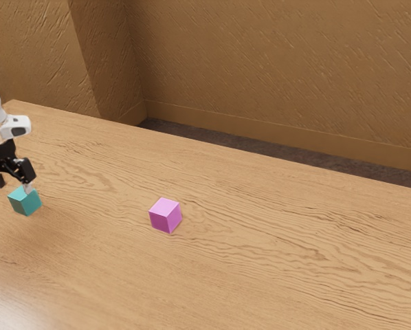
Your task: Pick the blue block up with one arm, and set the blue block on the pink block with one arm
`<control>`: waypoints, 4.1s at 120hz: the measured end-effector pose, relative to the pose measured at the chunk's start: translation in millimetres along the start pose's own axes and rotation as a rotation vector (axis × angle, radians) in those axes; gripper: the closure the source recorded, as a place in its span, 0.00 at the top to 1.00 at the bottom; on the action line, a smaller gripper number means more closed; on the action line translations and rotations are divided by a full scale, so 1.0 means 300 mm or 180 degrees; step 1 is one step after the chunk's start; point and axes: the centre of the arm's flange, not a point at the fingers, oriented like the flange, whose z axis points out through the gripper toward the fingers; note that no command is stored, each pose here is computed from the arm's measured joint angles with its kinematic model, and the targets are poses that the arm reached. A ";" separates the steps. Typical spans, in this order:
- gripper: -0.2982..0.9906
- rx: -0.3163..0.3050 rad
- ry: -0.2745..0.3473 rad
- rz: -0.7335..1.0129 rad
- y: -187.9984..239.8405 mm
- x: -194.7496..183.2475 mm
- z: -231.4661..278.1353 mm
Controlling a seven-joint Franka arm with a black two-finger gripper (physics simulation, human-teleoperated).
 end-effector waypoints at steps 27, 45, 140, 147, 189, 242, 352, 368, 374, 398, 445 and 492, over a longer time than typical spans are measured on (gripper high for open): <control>0.77 0.0119 0.0095 0.0107 -0.076 0.165 -0.024; 0.77 0.0052 0.0070 0.0206 -0.079 0.210 0.017; 0.77 -0.0031 -0.0082 0.0468 -0.140 0.195 0.181; 0.77 -0.0009 -0.0090 0.0471 -0.164 0.192 0.205; 0.77 0.0055 0.0012 0.0721 -0.253 0.290 0.273; 0.77 -0.0046 -0.0033 0.0847 -0.304 0.306 0.351; 0.77 -0.0135 -0.0057 0.0902 -0.354 0.341 0.465; 0.77 -0.0142 -0.0039 0.0902 -0.354 0.350 0.472; 0.77 -0.0142 -0.0034 0.0904 -0.354 0.353 0.472; 0.65 -0.0148 -0.0025 0.0912 -0.352 0.356 0.470; 0.52 -0.0129 -0.0018 0.0912 -0.355 0.354 0.463; 0.53 -0.0038 0.0017 0.0945 -0.269 0.378 0.284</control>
